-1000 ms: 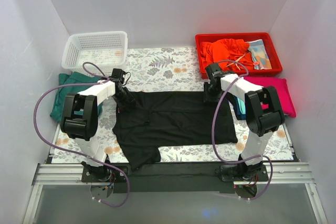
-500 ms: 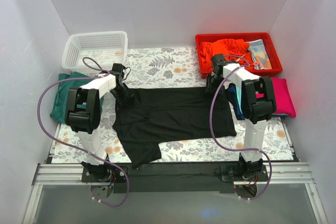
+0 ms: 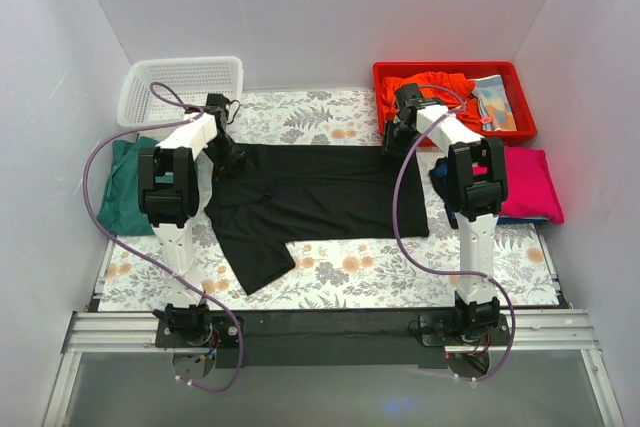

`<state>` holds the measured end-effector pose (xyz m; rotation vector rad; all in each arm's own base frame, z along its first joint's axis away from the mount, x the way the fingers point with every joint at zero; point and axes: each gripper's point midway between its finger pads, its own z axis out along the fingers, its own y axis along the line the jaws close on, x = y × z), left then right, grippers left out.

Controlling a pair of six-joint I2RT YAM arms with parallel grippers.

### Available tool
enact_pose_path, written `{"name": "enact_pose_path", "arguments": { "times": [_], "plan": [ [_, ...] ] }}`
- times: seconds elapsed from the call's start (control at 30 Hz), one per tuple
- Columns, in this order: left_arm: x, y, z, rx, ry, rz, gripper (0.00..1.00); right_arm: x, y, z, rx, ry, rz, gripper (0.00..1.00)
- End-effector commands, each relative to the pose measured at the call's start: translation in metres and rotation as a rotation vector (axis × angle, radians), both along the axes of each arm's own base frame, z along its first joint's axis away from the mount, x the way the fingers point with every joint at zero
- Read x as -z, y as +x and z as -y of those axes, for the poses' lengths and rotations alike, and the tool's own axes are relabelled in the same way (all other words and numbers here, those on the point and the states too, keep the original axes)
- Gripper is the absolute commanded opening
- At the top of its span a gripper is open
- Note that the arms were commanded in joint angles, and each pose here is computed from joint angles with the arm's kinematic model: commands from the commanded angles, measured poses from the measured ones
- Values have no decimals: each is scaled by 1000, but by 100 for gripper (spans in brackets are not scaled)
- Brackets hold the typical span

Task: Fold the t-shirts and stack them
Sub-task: Fold the flattened tshirt in 1/3 of the way

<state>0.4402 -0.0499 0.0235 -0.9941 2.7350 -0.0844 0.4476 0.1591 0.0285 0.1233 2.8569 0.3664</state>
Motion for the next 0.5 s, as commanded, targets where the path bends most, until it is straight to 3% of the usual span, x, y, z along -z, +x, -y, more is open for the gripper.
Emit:
{"name": "enact_pose_path", "arguments": {
  "times": [0.0, 0.2, 0.33, 0.47],
  "plan": [
    [-5, 41, -9, 70, 1, 168, 36, 0, 21, 5, -22, -23, 68, 47],
    [-83, 16, -13, 123, 43, 316, 44, -68, 7, -8, -81, -13, 199, 47],
    [-95, -31, -7, 157, 91, 289, 48, -102, -19, -12, -90, -8, 252, 47],
    [-80, -97, 23, 154, 156, 173, 48, -110, -55, -22, -97, 8, 240, 47]
  ]
}}
